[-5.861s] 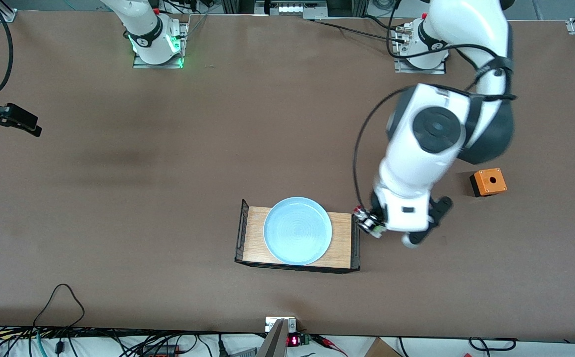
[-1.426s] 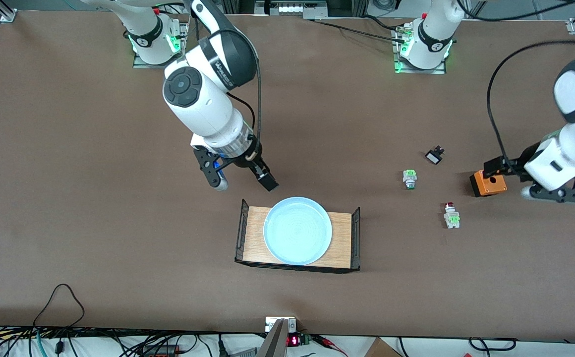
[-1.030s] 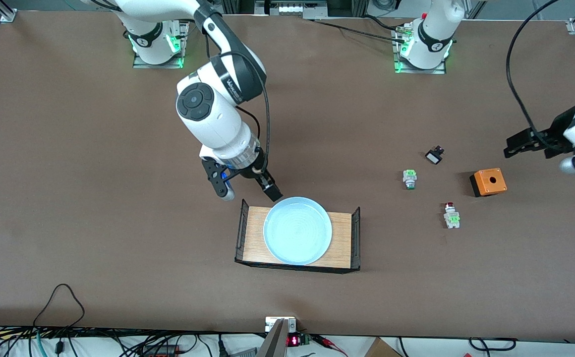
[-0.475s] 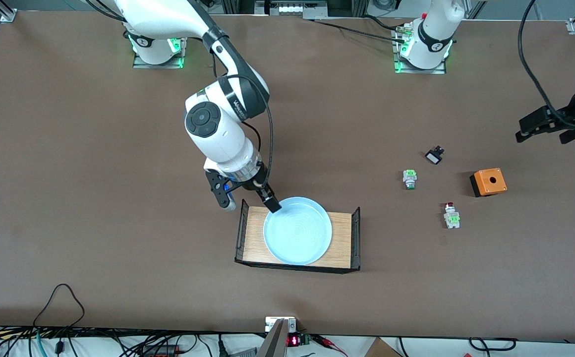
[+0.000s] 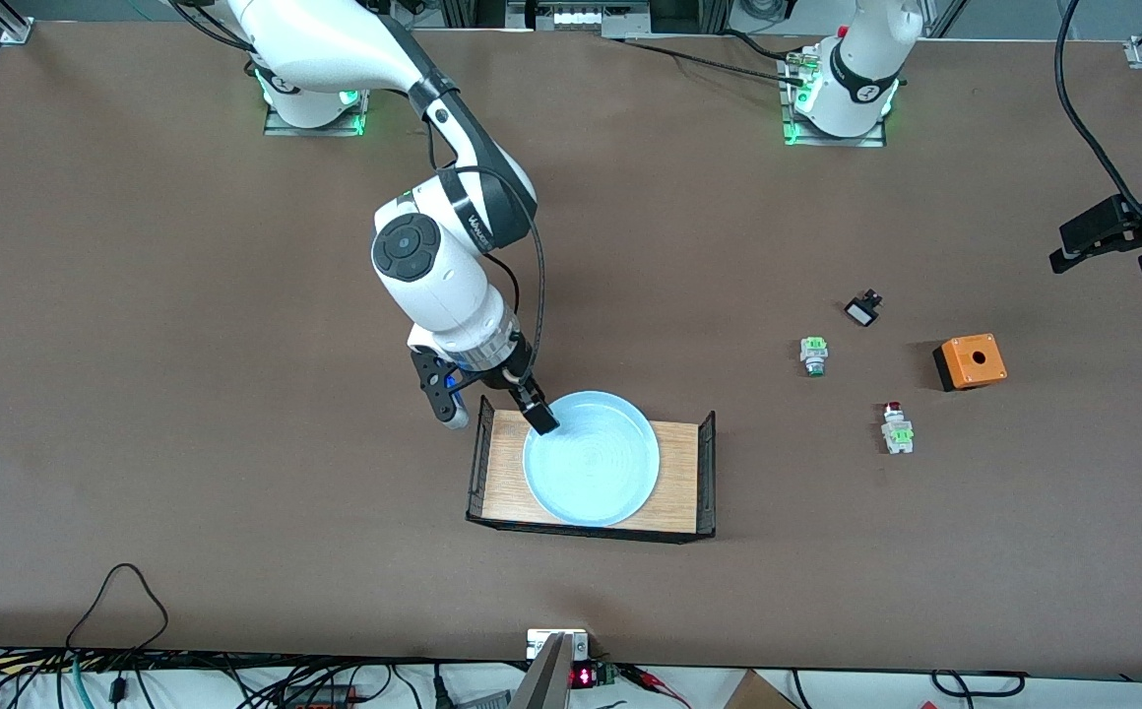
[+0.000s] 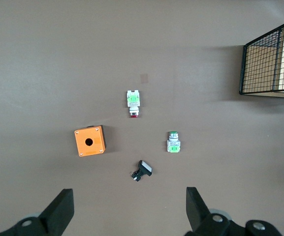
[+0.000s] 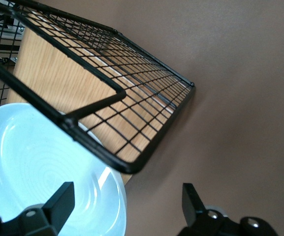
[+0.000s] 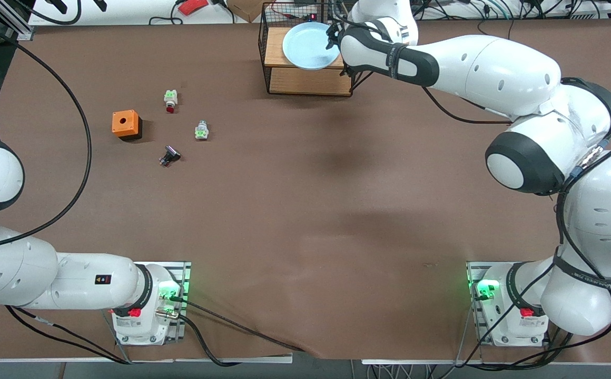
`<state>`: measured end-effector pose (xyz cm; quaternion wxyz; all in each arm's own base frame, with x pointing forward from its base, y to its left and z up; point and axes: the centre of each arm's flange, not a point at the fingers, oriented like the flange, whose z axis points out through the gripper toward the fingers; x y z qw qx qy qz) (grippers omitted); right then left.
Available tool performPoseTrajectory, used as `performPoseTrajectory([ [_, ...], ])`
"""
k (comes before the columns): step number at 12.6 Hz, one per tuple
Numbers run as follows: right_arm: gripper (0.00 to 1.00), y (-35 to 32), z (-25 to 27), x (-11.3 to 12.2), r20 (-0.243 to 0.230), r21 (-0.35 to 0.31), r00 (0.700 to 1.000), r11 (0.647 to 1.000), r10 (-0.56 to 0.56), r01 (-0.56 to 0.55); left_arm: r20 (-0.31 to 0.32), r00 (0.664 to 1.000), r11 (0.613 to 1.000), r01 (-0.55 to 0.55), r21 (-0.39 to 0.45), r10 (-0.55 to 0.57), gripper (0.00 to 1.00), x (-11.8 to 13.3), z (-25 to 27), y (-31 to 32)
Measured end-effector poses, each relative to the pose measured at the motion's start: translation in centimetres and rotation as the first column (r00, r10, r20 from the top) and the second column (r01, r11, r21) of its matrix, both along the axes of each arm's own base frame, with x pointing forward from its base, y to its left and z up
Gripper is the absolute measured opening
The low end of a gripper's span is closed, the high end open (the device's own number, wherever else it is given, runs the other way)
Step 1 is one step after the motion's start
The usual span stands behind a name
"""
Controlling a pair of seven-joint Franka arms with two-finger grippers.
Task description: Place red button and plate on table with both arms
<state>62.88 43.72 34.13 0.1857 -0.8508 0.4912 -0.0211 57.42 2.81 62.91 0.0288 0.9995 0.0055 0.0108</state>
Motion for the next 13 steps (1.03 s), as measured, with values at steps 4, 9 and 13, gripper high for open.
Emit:
performPoseTrajectory([
  [4, 0.59, 0.2, 0.0, 0.0, 0.006, 0.003, 1.0, 1.0, 0.001, -0.001, 0.005, 1.0, 1.0, 0.005, -0.004, -0.005, 1.0, 0.0, 0.1, -0.1],
  [9, 0.55, 0.3, 0.1, -0.1, 0.008, 0.004, 1.0, 1.0, 0.003, -0.003, 0.05, 0.998, 1.0, 0.025, 0.001, -0.025, 1.0, -1.4, 2.8, -1.4],
  [13, 0.52, 0.4, -0.1, -0.2, 0.006, 0.003, 1.0, 1.0, 0.005, -0.005, 0.051, 0.998, 0.999, 0.035, 0.002, -0.036, 1.0, -1.5, 2.9, -1.9],
])
